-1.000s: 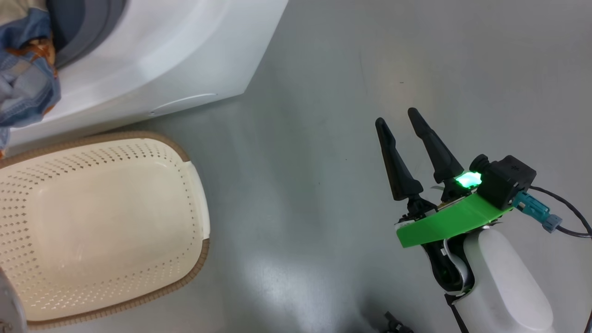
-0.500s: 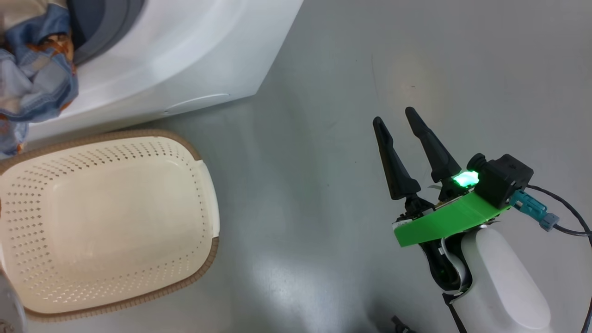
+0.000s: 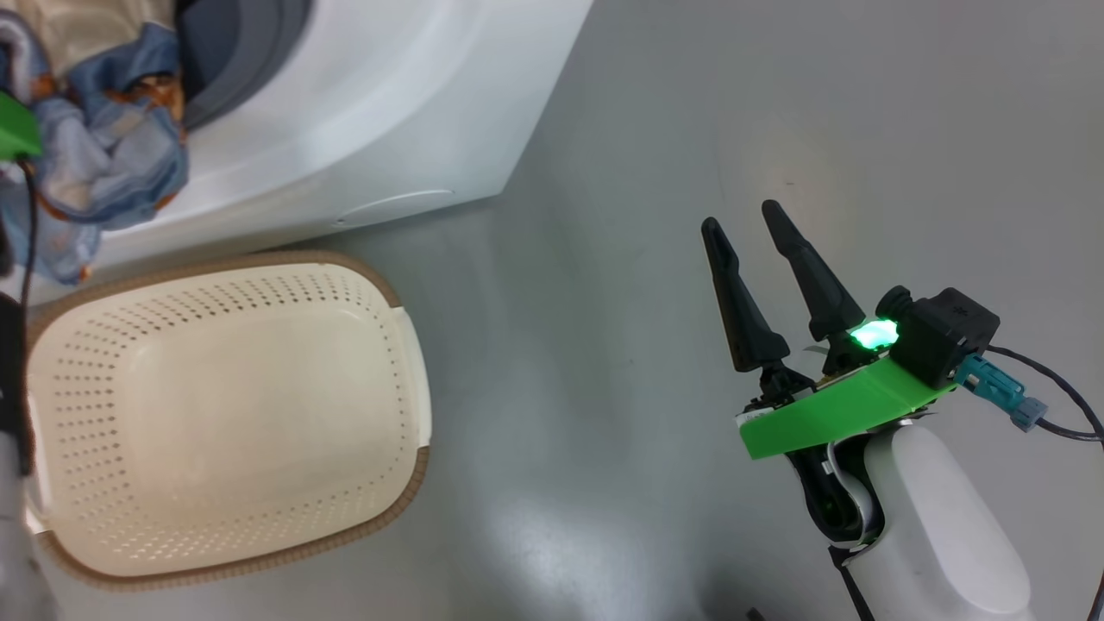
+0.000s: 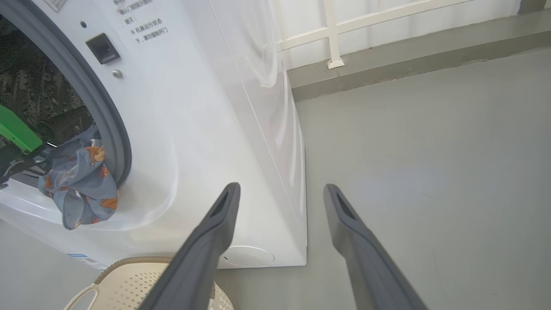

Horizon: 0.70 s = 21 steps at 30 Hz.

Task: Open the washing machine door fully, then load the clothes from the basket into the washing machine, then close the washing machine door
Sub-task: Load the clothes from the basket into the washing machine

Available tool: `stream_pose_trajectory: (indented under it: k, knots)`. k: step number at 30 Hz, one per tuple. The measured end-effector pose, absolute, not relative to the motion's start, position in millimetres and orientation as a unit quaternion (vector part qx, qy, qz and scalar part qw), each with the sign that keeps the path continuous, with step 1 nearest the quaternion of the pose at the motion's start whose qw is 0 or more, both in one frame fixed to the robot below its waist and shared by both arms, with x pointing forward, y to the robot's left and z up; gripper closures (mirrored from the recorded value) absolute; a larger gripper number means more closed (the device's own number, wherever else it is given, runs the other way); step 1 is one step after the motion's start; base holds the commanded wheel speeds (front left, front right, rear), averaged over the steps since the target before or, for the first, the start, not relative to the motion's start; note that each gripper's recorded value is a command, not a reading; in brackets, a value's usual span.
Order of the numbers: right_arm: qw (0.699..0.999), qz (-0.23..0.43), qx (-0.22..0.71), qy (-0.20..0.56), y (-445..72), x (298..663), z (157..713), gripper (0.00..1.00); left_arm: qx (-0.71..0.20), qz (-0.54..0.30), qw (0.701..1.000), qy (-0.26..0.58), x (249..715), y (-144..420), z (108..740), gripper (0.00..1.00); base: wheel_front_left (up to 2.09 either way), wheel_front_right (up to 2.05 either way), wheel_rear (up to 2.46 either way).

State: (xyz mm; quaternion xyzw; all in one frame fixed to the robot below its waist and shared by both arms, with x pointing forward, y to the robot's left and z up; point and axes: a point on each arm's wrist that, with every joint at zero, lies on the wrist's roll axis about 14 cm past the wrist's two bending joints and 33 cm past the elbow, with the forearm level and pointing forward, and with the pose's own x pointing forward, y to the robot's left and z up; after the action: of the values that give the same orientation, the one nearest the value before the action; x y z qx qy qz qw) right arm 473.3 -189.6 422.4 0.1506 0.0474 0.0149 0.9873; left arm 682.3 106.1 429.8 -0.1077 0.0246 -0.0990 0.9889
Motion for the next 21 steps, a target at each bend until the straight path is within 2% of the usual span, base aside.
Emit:
stream_pose_trajectory:
  k: [21]
  knots:
    - [0.985, 0.044, 0.163, 0.027, -170, 481, 438, 0.0, -0.104, -0.094, 0.99, -0.014, 595, 133, 439, 0.0, 0.0, 0.0, 0.0]
